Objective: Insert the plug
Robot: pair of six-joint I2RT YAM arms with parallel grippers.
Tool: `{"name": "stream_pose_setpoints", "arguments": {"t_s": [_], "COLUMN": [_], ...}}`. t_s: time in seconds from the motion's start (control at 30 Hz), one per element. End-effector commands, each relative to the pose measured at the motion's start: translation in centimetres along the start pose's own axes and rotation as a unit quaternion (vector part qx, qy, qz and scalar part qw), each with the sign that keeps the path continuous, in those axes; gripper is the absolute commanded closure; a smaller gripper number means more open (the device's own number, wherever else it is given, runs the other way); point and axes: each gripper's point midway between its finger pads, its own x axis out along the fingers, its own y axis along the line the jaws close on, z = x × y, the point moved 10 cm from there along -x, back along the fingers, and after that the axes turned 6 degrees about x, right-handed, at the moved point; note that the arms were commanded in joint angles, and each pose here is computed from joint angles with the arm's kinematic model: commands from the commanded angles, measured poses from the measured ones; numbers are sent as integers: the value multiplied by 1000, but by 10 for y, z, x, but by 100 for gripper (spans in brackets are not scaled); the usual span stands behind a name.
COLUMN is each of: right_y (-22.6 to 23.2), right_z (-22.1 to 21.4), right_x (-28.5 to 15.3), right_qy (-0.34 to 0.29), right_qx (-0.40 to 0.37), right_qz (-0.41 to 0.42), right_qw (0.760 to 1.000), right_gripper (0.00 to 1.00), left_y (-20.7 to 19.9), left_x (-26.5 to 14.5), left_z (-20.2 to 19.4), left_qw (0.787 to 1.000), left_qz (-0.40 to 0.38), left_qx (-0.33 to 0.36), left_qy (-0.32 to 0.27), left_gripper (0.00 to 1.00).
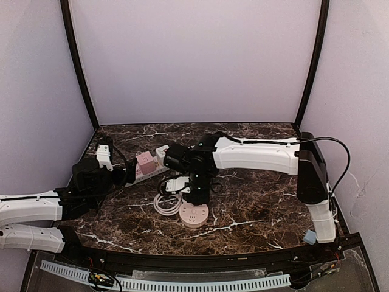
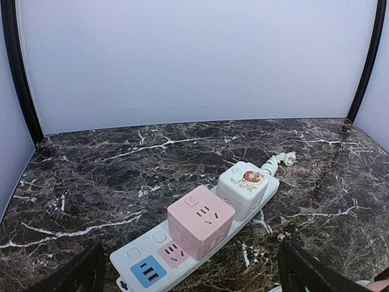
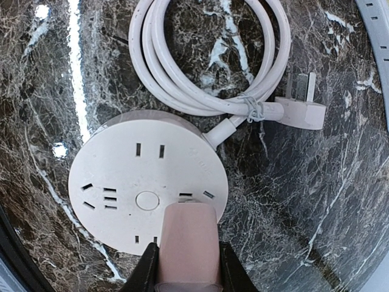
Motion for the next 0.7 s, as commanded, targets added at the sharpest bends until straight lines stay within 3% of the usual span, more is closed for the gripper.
{"name": "stream_pose_setpoints", "arguments": {"t_s": [0.0,0.67], "right_y": [4,5], "right_z": [-4,9], "right_x": [1,1], "right_qy": [10,-3], "right_qx": [1,-16], "right_qz": [15,4], "right_qw": [1000,1000], "right_gripper": [100,100], "left_y": [3,4], "left_x": [-1,-2], "left_z": [-5,-6], "left_qw": [1000,1000], "left_qz": [2,2], "left_qx": [4,3], "left_qy": [1,-1], "left_gripper": [1,1]}}
